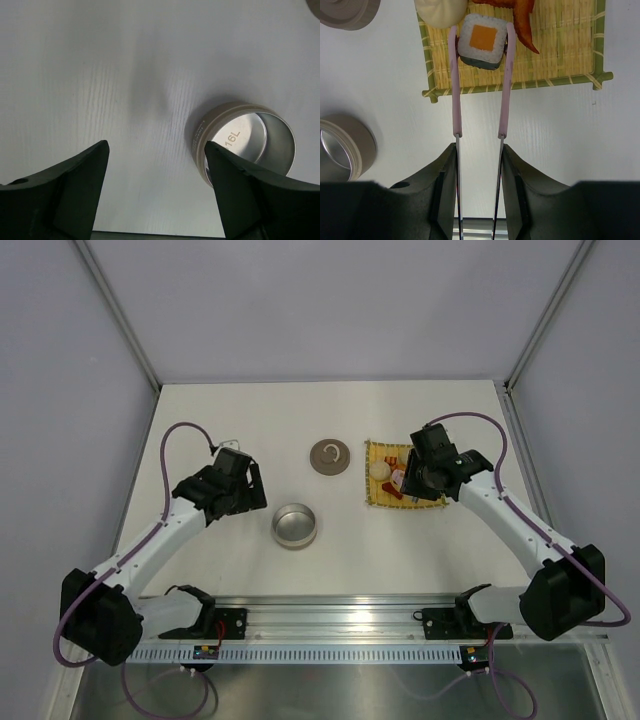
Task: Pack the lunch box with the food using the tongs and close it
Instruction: Pick up the fake food from the plate, then move the packing box to the center of the board.
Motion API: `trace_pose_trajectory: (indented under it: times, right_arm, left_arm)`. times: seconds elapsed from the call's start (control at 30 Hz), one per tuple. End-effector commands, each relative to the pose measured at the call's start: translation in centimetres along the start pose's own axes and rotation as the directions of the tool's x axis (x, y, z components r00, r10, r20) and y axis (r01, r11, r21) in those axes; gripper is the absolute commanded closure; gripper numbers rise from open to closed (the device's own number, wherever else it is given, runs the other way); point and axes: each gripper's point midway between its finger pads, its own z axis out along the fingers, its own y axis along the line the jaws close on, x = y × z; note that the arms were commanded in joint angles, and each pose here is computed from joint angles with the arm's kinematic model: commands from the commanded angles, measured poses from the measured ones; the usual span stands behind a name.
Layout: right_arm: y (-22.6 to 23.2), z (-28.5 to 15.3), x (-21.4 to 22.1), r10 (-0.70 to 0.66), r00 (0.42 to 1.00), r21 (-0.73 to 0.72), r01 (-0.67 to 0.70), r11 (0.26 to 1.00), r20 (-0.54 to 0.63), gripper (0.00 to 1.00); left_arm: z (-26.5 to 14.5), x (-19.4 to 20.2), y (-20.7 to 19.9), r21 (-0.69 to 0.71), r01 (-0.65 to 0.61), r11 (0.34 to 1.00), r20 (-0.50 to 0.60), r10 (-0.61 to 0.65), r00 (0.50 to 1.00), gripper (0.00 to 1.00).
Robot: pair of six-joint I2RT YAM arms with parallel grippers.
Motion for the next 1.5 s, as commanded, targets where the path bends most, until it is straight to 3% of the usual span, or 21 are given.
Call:
trace_pose_trajectory:
  times: [0.0,0.03,0.13,0.17,0.23,0.3,0.6,1.47]
  right_arm:
    - [1.4,-2.0,-2.0,-0.006,0.997,-0.066,0.011,0.998,0.077,1.00]
    - [1.5,-2.0,-2.0,-0.007,0.997,-0.070,0.012,0.997,0.076,1.00]
    - [1.6,-2.1,-2.1,-0.004,0.997,-0.079,0.011,0.997,0.082,1.00]
    - [1.7,-2.0,-2.1,-0.007,0.997,-0.082,0.013,0.997,0.083,1.00]
    - [1.8,-2.1,-2.2,-0.006,0.996,-0.088,0.014,0.996,0.085,1.00]
    - [1.8,-1.9,-2.0,-0.010,0.997,-0.091,0.017,0.996,0.080,1.00]
    - [2.0,-2.0,-1.4,-0.015,0.998,-0.109,0.021,0.994,0.062,1.00]
    - [5.3,-2.9,-1.2,-0.073,0.995,-0.159,0.083,0.984,0.065,1.00]
  left_arm:
    - [-0.2,2.8,0.9,-0.035,0.117,0.993,-0.062,-0.119,0.991,0.23]
    - [0.0,3.9,1.3,-0.042,0.126,0.991,-0.080,-0.129,0.988,0.34]
    - [0.5,6.5,1.9,-0.052,0.165,0.985,-0.135,-0.171,0.976,0.49]
    - [0.7,7.0,1.7,-0.047,0.190,0.981,-0.145,-0.195,0.970,0.65]
    - [1.3,8.0,1.6,-0.033,0.217,0.976,-0.158,-0.220,0.963,0.87]
    - [1.7,8.5,1.3,-0.015,0.224,0.974,-0.174,-0.223,0.959,0.99]
    - [3.5,10.6,-2.9,0.115,0.204,0.972,-0.287,-0.164,0.944,1.00]
    - [6.5,4.5,-15.0,0.352,0.039,0.935,-0.234,0.048,0.971,1.00]
